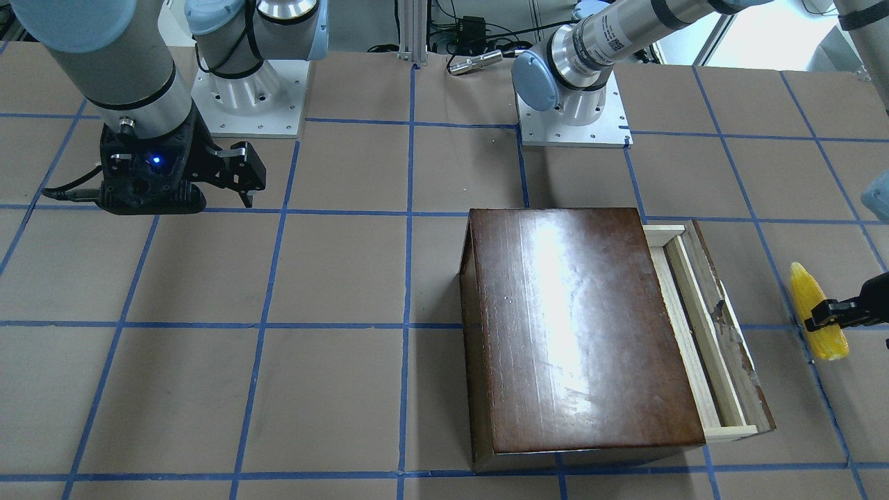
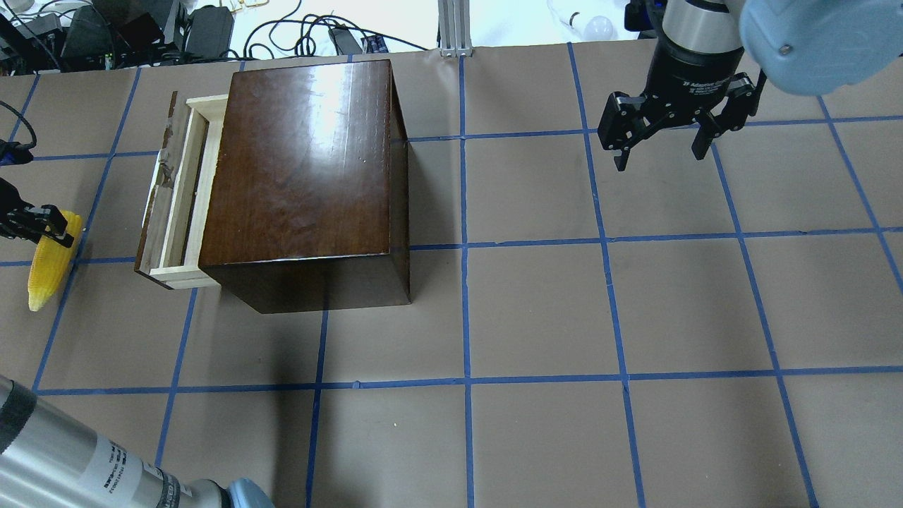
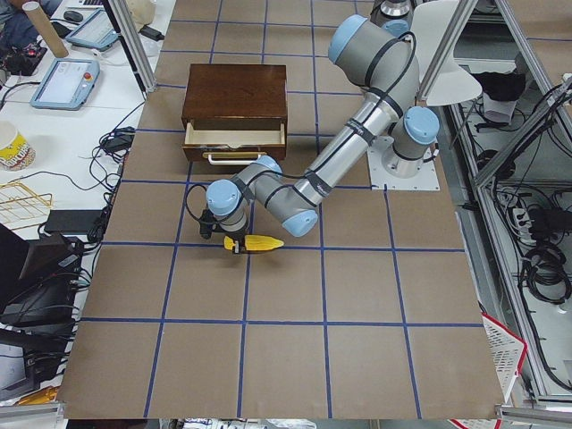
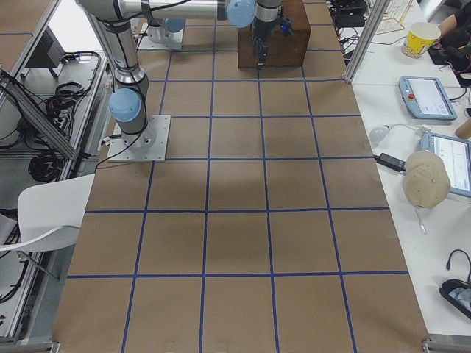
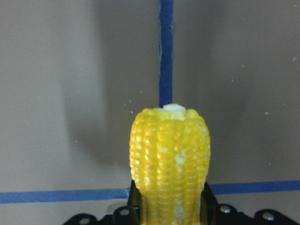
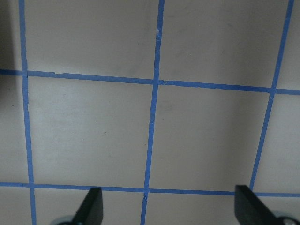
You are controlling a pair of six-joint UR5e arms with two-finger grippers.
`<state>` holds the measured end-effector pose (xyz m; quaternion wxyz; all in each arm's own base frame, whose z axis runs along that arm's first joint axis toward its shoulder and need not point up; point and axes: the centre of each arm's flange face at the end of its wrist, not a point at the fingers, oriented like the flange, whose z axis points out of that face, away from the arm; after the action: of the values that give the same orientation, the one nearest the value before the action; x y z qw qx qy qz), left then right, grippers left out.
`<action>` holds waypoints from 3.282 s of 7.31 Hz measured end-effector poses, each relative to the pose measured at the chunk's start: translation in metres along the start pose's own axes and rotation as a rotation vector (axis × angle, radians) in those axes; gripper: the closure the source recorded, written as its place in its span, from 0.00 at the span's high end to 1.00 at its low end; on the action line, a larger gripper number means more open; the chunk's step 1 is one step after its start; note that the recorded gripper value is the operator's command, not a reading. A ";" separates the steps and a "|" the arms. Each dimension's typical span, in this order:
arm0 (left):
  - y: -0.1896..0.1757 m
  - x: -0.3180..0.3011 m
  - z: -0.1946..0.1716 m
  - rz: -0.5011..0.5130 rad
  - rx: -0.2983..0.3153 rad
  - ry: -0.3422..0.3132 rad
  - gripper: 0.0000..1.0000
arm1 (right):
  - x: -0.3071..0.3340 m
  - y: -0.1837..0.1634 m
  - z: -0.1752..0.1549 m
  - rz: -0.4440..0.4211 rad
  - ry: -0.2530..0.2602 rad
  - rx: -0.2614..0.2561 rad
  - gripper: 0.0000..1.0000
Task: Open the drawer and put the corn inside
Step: 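Close the left gripper on the corn and lift it, then carry the corn with the left gripper over the open drawer and lower it, then open the left gripper to drop the corn into the drawer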
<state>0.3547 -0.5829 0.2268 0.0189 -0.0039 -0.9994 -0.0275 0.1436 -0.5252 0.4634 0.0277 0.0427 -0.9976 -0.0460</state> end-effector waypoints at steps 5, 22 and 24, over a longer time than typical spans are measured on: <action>-0.007 0.107 -0.132 0.093 0.028 -0.036 0.00 | 0.000 0.000 0.000 0.000 0.000 0.000 1.00; -0.027 0.323 -0.166 0.007 0.051 -0.041 0.96 | 0.000 0.000 0.000 -0.001 0.000 0.000 1.00; -0.007 0.339 -0.200 0.018 0.061 -0.043 0.97 | 0.000 0.000 0.000 -0.001 0.000 0.000 1.00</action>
<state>0.0234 -0.5991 0.4384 -0.0022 -0.0130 -0.9999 0.0034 0.1440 -0.5250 0.4634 0.0277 0.0432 -0.9976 -0.0459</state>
